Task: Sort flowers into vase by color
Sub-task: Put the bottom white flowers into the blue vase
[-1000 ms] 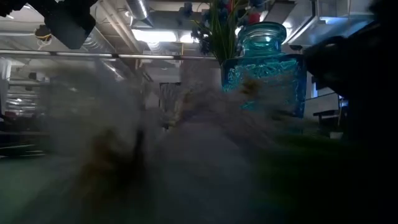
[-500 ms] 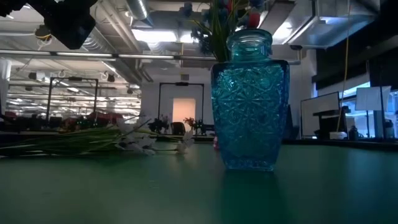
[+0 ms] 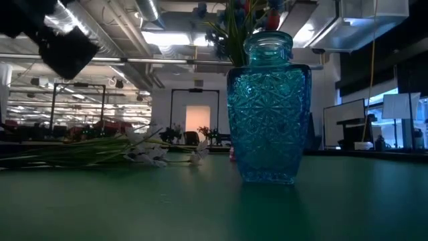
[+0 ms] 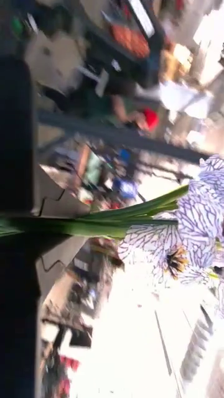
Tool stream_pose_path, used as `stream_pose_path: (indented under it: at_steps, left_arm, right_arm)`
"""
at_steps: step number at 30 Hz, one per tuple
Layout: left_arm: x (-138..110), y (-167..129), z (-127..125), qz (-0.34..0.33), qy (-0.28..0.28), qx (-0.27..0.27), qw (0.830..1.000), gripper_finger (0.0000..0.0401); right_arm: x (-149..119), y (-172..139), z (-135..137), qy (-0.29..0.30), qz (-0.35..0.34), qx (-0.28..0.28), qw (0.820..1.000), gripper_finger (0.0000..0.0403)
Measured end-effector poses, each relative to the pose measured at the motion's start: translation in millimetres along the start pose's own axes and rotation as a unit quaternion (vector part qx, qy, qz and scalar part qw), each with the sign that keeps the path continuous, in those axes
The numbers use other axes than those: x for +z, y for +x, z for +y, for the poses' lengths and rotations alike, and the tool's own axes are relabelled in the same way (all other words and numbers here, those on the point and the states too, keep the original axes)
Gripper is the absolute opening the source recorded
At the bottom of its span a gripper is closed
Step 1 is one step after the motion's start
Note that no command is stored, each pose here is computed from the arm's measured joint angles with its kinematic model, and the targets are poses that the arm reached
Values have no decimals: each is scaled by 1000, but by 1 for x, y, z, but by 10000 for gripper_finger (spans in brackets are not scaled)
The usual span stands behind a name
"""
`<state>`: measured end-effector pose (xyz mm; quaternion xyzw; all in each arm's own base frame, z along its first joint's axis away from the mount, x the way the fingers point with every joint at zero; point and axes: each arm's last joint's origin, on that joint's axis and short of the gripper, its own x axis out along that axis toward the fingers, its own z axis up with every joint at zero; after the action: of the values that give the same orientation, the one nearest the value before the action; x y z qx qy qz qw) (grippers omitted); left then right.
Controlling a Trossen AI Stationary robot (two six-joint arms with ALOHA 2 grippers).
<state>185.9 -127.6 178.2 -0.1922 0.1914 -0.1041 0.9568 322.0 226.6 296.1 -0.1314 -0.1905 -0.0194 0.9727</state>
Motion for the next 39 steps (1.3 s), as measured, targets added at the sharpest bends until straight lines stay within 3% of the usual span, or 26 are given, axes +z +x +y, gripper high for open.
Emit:
stream_pose_path:
  at_steps: [7,14,17,24,28,34,39]
  left_arm:
    - [-15,-2,15,36,-48,121,991,334]
    - [-10,-1,13,10,-61,109,992,334]
    - [-11,-1,15,18,-65,120,991,334]
    - [-35,8,19,86,-68,136,985,329]
    - [-53,17,21,129,-48,150,979,319]
    - [-54,25,25,155,-40,186,969,317]
    - [-29,30,13,185,-43,200,961,317]
  right_arm:
    - [-35,-36,-30,48,-69,-49,995,11]
    - [-34,-33,-32,56,-83,-41,994,16]
    - [-25,-30,-30,23,-93,-46,994,14]
    - [-21,-37,-31,-10,-60,-81,995,18]
    - [-25,-38,-30,20,-45,-78,996,20]
    - [-37,-34,-31,25,3,-83,996,57]
    - [-39,-34,-31,20,24,-98,995,115]
